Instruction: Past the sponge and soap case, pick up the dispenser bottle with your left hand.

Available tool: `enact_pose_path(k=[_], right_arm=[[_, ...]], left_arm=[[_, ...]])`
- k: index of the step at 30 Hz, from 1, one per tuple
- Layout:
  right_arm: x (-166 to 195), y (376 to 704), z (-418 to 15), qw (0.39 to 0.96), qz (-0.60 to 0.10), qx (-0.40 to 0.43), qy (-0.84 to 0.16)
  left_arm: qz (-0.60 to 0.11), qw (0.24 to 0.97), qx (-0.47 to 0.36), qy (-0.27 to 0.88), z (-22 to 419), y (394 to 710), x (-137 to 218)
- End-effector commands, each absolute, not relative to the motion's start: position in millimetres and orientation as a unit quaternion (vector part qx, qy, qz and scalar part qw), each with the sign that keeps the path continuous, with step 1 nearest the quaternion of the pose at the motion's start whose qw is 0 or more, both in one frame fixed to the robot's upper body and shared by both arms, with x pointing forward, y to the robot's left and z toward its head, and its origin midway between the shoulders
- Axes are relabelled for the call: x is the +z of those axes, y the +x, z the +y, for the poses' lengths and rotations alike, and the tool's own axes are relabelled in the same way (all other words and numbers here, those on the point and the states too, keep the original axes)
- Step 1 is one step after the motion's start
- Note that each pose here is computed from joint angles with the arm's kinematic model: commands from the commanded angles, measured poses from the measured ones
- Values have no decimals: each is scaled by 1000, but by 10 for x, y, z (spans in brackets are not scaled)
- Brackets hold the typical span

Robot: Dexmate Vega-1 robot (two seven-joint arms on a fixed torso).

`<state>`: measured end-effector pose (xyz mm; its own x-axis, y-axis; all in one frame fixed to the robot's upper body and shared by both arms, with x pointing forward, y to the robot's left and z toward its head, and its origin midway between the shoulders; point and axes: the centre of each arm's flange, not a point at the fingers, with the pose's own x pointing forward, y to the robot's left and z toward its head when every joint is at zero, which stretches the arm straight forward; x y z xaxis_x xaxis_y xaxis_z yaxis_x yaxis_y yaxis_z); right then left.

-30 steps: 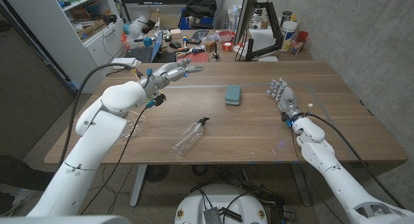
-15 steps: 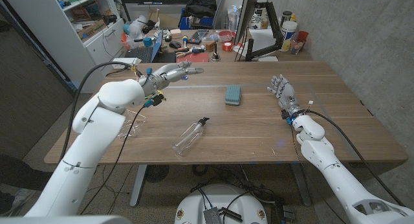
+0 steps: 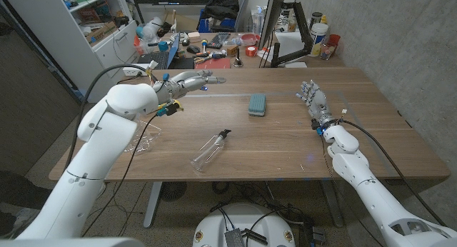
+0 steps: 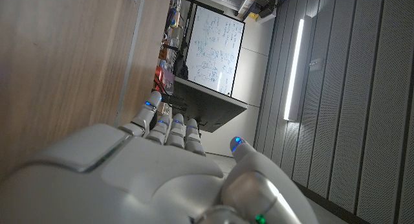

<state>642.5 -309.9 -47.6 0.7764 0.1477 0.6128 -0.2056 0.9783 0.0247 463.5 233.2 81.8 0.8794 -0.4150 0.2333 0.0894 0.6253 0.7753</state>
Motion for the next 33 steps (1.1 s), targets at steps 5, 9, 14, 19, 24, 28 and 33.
enact_pose_path(k=[5, 9, 14, 19, 24, 28, 33], right_arm=[[-450, 6411, -3101, 940, -325, 92, 46], [-449, 6412, -3096, 940, -325, 92, 46], [-449, 6414, -3091, 940, -325, 94, 46], [-449, 6414, -3088, 940, -325, 94, 46], [-454, 6422, -3091, 940, -323, 95, 45], [-473, 6435, -3094, 942, -320, 95, 45], [-482, 6444, -3092, 942, -318, 95, 43]], left_arm=[[-165, 863, -173, 445, 2296, 4555, 838], [-160, 858, -179, 455, 2277, 4519, 849], [-155, 854, -182, 461, 2265, 4489, 862], [-143, 850, -185, 472, 2256, 4485, 869], [-138, 847, -187, 479, 2252, 4479, 872], [-135, 843, -191, 484, 2234, 4459, 859], [-129, 838, -195, 493, 2216, 4442, 851]])
